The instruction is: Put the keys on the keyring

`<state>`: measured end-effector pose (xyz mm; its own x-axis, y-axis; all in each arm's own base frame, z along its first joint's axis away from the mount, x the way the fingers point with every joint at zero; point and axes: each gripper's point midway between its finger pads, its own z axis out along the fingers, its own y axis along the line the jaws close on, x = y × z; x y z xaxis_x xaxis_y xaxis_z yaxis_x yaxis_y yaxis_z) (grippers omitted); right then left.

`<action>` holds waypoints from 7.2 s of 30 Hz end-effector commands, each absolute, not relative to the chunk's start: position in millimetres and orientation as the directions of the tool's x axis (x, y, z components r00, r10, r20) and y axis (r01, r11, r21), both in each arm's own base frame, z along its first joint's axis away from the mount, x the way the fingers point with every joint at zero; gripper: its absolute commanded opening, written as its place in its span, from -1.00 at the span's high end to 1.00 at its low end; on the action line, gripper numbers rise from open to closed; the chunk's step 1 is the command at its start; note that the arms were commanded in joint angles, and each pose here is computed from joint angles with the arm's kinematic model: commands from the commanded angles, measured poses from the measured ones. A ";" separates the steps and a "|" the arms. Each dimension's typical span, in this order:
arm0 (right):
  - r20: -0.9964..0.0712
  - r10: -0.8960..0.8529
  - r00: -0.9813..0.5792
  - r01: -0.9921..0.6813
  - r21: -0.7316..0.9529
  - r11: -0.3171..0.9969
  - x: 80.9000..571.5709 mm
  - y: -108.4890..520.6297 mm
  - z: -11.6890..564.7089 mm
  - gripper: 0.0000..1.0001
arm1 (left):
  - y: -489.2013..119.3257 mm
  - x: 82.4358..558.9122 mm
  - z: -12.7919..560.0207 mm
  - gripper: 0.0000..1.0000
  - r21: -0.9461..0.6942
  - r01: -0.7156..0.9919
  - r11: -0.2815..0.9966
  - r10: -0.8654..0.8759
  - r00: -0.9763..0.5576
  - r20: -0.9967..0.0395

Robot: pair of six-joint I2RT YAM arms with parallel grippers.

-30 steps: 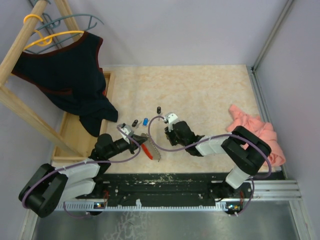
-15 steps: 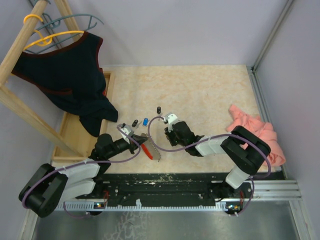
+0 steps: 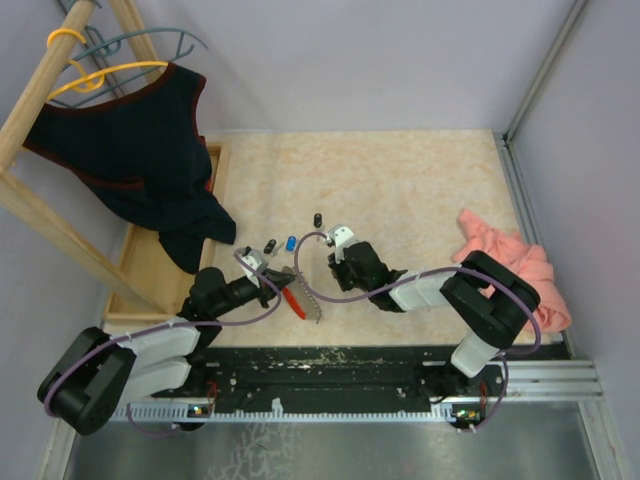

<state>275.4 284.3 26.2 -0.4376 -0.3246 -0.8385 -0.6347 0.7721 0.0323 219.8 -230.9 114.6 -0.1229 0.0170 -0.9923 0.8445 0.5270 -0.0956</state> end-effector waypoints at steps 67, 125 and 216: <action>-0.853 -0.462 0.242 -0.918 -0.355 0.176 215.5 307.4 138.7 1.00 | -286.6 216.0 124.1 1.00 -0.040 0.988 0.151 0.095 -0.055 -0.994; -0.814 -0.463 0.351 -0.864 -0.472 0.174 221.7 302.6 147.5 1.00 | -286.1 226.3 118.2 0.99 0.341 0.910 0.237 0.301 0.265 -0.916; -0.853 -0.383 0.355 -0.865 -0.455 0.212 222.3 312.4 143.7 1.00 | -291.0 220.2 124.6 0.98 0.366 0.895 0.255 0.263 0.300 -0.917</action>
